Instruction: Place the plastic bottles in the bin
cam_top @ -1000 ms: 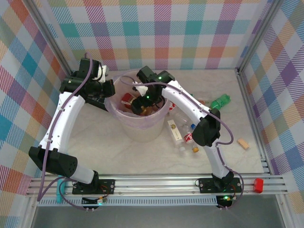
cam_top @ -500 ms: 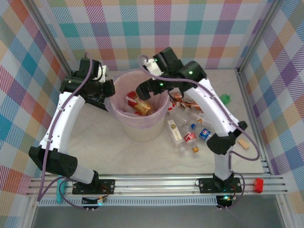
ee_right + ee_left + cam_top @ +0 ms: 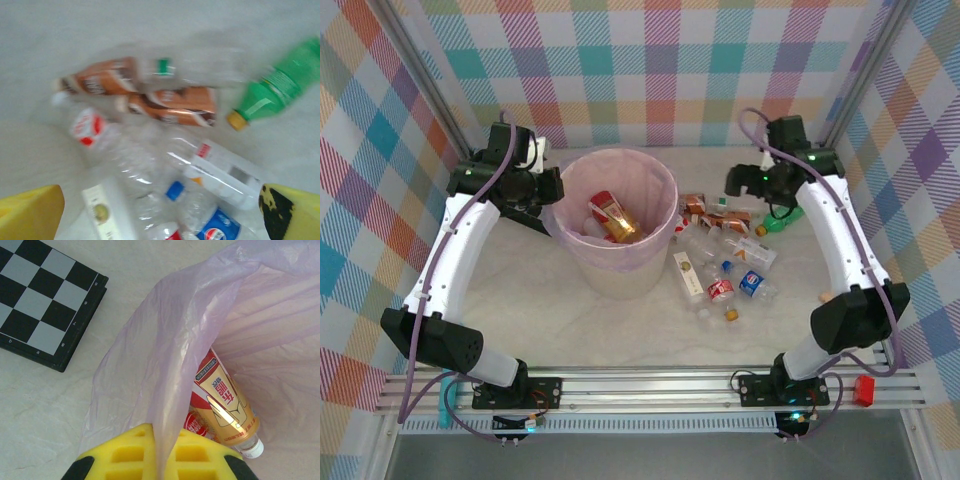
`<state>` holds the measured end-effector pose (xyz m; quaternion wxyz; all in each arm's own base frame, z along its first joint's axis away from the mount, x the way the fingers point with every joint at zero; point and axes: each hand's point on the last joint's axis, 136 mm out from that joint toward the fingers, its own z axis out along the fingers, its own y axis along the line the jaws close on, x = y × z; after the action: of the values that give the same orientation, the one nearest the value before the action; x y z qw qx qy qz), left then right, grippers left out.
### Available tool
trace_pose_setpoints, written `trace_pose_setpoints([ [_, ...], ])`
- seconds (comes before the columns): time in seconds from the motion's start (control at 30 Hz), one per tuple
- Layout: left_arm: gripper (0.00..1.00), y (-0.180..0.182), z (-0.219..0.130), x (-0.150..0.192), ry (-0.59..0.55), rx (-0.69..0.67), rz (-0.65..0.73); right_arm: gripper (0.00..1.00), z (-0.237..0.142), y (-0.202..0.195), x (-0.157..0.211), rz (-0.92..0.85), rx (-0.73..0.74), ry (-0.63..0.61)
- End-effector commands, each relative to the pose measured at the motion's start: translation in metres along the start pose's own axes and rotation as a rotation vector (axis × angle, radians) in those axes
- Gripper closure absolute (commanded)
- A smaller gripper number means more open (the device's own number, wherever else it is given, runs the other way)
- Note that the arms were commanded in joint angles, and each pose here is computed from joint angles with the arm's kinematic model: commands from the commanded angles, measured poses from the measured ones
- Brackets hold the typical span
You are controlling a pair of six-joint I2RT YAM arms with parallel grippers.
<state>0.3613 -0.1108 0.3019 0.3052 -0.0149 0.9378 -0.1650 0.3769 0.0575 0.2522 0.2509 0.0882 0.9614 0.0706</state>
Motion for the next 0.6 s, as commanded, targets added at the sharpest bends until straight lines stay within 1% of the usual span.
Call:
trace_pose_setpoints([
  [0.0,1.0,-0.019,0.0,-0.002,-0.01,0.087,-0.012,0.0,0.03,-0.039,-0.007,0.194,0.017,-0.003],
  [0.1,1.0,-0.018,0.0,-0.001,-0.008,0.084,-0.013,0.0,0.065,-0.068,-0.008,0.296,0.025,0.006],
  [0.2,1.0,-0.017,-0.001,0.0,-0.006,0.079,-0.012,0.03,0.093,-0.084,-0.011,0.359,0.032,0.027],
  [0.33,1.0,-0.016,-0.004,0.001,-0.01,0.074,-0.012,0.09,0.125,-0.1,-0.017,0.409,0.054,0.047],
  [0.43,1.0,-0.016,-0.004,0.002,-0.013,0.073,-0.008,0.1,0.15,-0.108,-0.017,0.448,0.038,0.077],
  [0.57,1.0,-0.014,-0.004,0.003,-0.011,0.065,-0.007,0.12,0.169,-0.122,-0.012,0.479,0.079,0.106],
])
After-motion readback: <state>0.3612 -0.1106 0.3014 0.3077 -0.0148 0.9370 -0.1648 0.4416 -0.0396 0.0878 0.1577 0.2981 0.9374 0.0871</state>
